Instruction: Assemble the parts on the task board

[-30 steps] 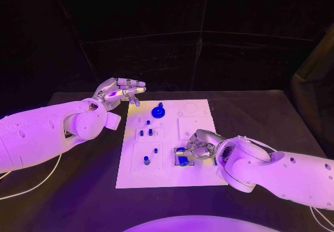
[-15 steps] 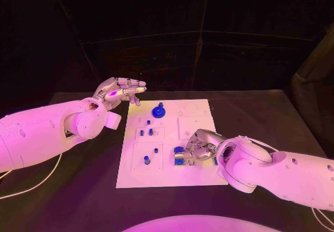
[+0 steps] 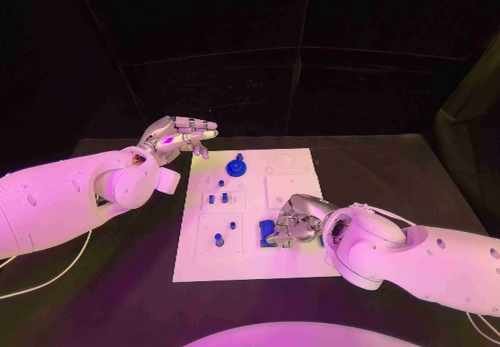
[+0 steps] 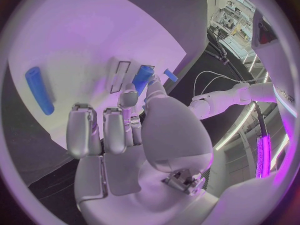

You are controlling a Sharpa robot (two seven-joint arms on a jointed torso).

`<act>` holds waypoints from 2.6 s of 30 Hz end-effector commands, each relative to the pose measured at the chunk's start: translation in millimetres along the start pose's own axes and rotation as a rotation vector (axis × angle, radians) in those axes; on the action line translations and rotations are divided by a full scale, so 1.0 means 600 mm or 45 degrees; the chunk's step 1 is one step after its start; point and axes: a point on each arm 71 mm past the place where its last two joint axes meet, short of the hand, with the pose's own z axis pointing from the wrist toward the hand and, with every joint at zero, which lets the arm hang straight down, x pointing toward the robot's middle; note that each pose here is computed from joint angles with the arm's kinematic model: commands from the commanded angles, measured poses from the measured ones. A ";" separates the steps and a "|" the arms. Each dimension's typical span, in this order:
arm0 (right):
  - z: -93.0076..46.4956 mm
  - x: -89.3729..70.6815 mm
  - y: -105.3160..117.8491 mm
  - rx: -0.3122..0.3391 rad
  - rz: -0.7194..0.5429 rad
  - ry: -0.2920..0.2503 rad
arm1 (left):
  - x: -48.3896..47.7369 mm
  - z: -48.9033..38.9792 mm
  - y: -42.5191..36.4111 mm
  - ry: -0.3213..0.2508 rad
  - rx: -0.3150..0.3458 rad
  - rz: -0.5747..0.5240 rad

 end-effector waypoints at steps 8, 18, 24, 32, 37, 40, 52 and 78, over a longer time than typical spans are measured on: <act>-0.001 0.001 0.001 -0.021 -0.078 0.023 | 0.001 0.000 -0.002 0.012 0.004 -0.010; -0.026 -0.027 -0.021 -0.147 0.174 -0.108 | -0.001 -0.002 -0.001 0.011 0.001 -0.010; -0.049 -0.042 -0.063 -0.094 0.204 -0.101 | -0.001 -0.001 0.000 0.012 0.000 -0.011; -0.080 -0.062 -0.135 0.088 -0.013 -0.068 | 0.001 0.000 0.001 0.015 -0.002 -0.012; -0.093 -0.070 -0.158 0.174 -0.103 -0.087 | 0.001 -0.001 0.001 0.019 -0.002 -0.014; -0.095 -0.072 -0.164 0.201 -0.140 -0.084 | 0.002 -0.001 0.001 0.021 -0.002 -0.015; -0.080 -0.063 -0.161 0.210 -0.257 -0.026 | 0.001 -0.002 0.002 0.024 -0.004 -0.016; -0.046 -0.043 -0.127 0.135 -0.405 0.021 | -0.001 -0.003 0.004 0.019 -0.014 -0.015</act>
